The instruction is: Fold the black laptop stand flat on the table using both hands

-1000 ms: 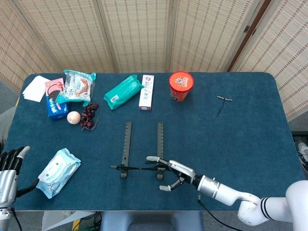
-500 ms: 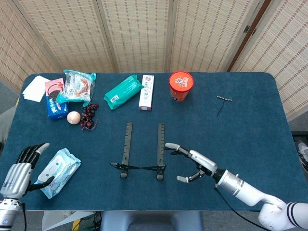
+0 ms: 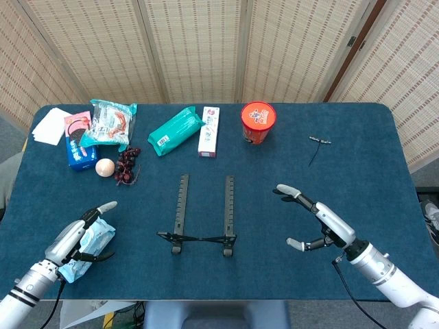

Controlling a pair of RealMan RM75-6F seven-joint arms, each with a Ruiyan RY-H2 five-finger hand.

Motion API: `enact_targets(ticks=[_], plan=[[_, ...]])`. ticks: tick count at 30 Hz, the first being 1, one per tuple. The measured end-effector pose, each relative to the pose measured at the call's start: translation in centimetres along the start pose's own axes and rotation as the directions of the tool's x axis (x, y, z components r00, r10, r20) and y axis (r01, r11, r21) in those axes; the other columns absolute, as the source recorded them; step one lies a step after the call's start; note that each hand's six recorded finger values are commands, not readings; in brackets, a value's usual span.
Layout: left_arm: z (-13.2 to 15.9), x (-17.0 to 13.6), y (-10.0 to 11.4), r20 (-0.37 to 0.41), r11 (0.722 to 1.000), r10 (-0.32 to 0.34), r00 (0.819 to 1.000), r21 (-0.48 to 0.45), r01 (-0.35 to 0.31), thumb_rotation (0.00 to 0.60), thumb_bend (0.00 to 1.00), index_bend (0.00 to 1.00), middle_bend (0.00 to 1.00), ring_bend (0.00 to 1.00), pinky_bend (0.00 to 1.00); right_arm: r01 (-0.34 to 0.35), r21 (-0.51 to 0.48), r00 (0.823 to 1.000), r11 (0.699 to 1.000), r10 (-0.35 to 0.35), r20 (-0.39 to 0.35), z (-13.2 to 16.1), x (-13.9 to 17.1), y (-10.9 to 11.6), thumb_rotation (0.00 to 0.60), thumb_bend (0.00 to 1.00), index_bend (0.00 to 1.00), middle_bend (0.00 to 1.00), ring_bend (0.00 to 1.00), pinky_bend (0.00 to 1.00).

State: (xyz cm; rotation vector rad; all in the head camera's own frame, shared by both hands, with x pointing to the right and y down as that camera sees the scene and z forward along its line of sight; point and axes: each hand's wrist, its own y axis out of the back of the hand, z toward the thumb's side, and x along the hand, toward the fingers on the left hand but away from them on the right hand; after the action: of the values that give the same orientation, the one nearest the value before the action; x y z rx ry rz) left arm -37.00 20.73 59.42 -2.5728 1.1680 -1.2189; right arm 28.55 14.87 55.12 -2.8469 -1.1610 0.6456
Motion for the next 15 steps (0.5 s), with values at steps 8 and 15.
enact_targets(ticks=[8,15], plan=[[1.1,3.5,-1.4,0.072,0.958,-0.134,0.988,-0.244,0.148,0.6,0.18,0.05,0.11,0.07,0.07,0.024,0.015,1.0,1.0,-0.024,0.009,0.4,1.0,0.5,0.6,0.18,0.0,0.13,0.0,0.15],[1.8,5.5,-2.9,0.14,0.875,-0.241,0.96,-0.396,0.278,0.6,0.18,0.05,0.12,0.07,0.08,0.037,0.013,0.999,0.999,-0.037,0.02,0.2,1.4,0.6,0.6,0.18,0.0,0.13,0.0,0.15]])
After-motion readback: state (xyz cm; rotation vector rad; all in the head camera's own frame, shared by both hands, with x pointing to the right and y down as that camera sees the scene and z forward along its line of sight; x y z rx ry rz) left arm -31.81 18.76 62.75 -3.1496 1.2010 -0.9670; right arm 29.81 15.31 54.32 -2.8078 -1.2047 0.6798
